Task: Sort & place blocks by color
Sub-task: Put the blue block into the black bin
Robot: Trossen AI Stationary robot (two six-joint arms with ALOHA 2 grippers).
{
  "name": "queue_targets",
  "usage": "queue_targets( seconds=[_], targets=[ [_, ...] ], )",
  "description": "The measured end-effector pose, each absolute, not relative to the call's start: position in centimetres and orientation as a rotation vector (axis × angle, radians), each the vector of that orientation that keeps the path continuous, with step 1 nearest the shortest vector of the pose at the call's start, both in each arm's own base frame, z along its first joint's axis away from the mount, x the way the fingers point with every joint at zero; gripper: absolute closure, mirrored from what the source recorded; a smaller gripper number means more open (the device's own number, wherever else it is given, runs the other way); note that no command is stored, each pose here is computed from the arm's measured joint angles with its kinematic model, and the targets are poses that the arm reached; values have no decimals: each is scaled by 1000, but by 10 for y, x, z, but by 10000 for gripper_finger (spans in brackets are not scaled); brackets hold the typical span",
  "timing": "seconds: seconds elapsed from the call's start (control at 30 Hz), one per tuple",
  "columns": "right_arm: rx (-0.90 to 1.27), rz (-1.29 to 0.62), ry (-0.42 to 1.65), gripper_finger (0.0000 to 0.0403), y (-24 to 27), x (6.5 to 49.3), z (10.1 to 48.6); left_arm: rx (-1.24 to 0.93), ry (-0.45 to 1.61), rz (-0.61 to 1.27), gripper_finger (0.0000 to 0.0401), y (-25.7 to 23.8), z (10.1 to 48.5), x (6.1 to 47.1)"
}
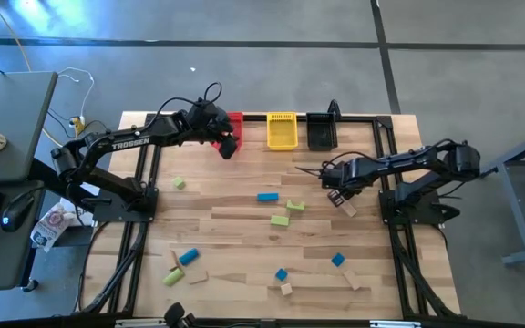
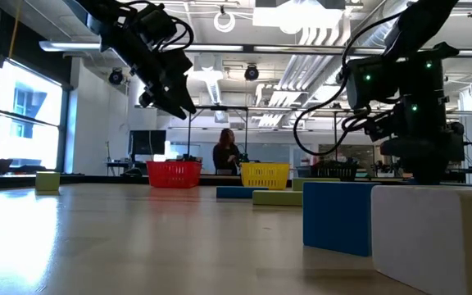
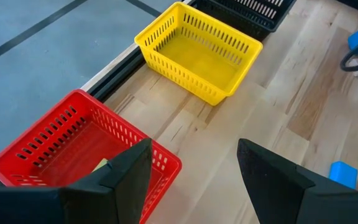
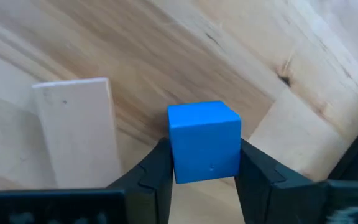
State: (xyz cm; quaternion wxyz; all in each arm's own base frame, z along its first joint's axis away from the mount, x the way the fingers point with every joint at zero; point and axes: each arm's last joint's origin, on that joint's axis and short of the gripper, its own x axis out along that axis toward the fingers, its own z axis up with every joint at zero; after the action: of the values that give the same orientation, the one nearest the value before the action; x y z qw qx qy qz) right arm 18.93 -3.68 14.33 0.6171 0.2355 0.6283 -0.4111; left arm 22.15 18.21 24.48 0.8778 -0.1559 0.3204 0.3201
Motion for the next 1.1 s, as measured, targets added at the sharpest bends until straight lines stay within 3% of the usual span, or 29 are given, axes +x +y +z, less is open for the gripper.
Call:
queue_targets(
  seconds=[0.47,0.77,1.1],
  targets=[
    [494,-1008,1101,292,-50,202,188,-338,777,609,178,165,237,226],
    [383,-1039,851,288,-84,226,231,-300,818,503,178,138,236,241],
    [355,-1126,659,288,-126,226,246,-274,990,374,178,100,226,246]
  ],
)
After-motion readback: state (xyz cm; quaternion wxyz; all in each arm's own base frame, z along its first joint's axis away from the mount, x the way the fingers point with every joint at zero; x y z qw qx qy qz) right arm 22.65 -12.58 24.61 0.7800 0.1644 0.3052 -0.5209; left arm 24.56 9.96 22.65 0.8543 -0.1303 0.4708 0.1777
